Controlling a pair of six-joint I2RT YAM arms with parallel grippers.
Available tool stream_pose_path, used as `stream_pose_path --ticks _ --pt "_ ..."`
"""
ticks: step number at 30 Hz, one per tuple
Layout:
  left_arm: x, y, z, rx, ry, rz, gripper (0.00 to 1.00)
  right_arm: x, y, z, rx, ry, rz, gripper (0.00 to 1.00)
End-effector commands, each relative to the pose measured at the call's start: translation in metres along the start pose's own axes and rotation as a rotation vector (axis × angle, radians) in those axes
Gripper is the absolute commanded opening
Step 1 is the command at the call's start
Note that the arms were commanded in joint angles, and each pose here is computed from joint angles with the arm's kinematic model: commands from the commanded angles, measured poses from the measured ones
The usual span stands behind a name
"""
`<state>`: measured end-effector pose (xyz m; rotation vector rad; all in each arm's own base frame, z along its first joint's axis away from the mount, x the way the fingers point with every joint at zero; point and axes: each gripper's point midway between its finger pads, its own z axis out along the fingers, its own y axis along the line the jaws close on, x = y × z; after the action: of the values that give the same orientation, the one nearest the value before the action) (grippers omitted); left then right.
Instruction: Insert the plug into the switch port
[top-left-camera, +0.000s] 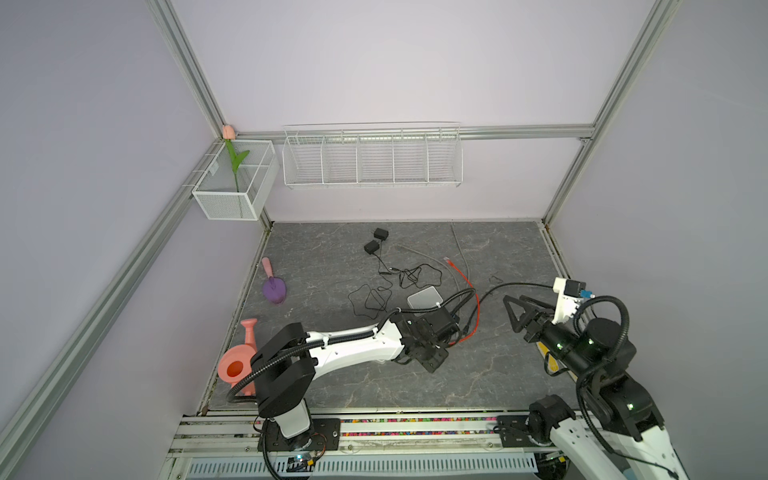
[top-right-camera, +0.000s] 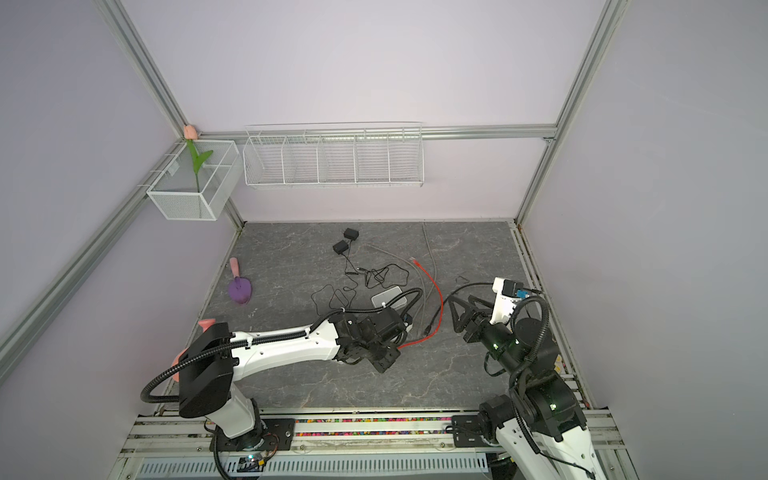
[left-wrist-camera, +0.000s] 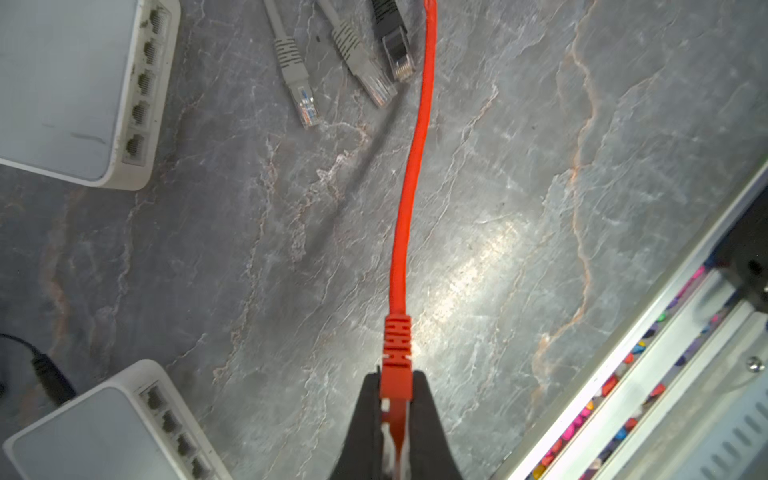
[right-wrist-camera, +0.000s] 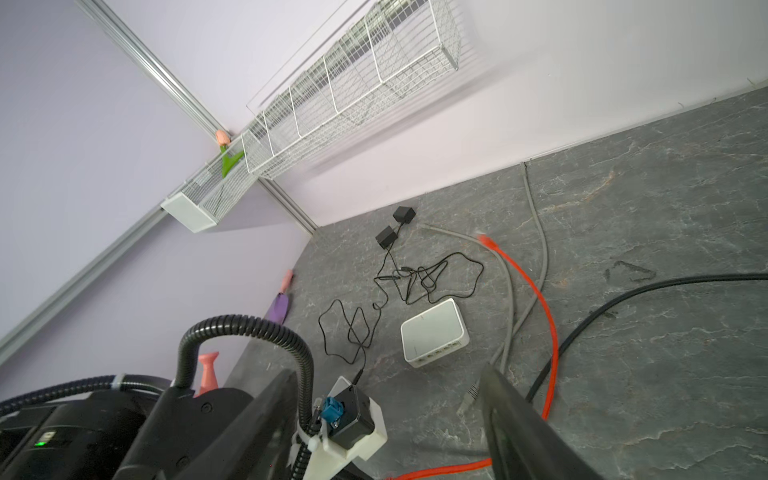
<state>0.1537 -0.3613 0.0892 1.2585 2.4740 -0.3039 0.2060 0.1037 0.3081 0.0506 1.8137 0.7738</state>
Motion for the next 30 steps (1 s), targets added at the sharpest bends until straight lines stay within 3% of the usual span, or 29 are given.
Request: stream_pose_path --ticks 1,6,10,15,21,25,30 --pt "-0.003 0.019 -0.015 -0.093 -0.008 0.042 0.00 -0.006 0.012 -0.009 -0.040 -0.004 -0.116 0.71" --pt "-0.012 0.024 -0.034 -0.066 -0.163 0.009 0.00 0.012 -0.002 -0.009 0.005 0.047 -0.259 0.69" --pt "-0.012 0.020 -0.047 0.111 -0.195 -0.035 0.00 0.022 0.003 -0.005 -0.031 0.104 -0.387 0.68" --pt "-0.006 0.007 -0.055 0.270 -0.201 -0.034 0.00 0.061 0.023 0.009 -0.175 0.316 -0.621 0.66" --pt "0.004 -0.012 -0.054 0.388 -0.150 -0.011 0.00 0.112 0.066 0.014 -0.394 0.436 -0.992 0.66" --pt "0.008 -0.019 -0.060 0.452 -0.135 -0.010 0.00 0.153 0.070 0.026 -0.414 0.550 -1.219 0.65" --pt "0.009 -0.022 -0.071 0.564 -0.179 -0.037 0.00 0.170 0.066 0.036 -0.401 0.561 -1.305 0.62"
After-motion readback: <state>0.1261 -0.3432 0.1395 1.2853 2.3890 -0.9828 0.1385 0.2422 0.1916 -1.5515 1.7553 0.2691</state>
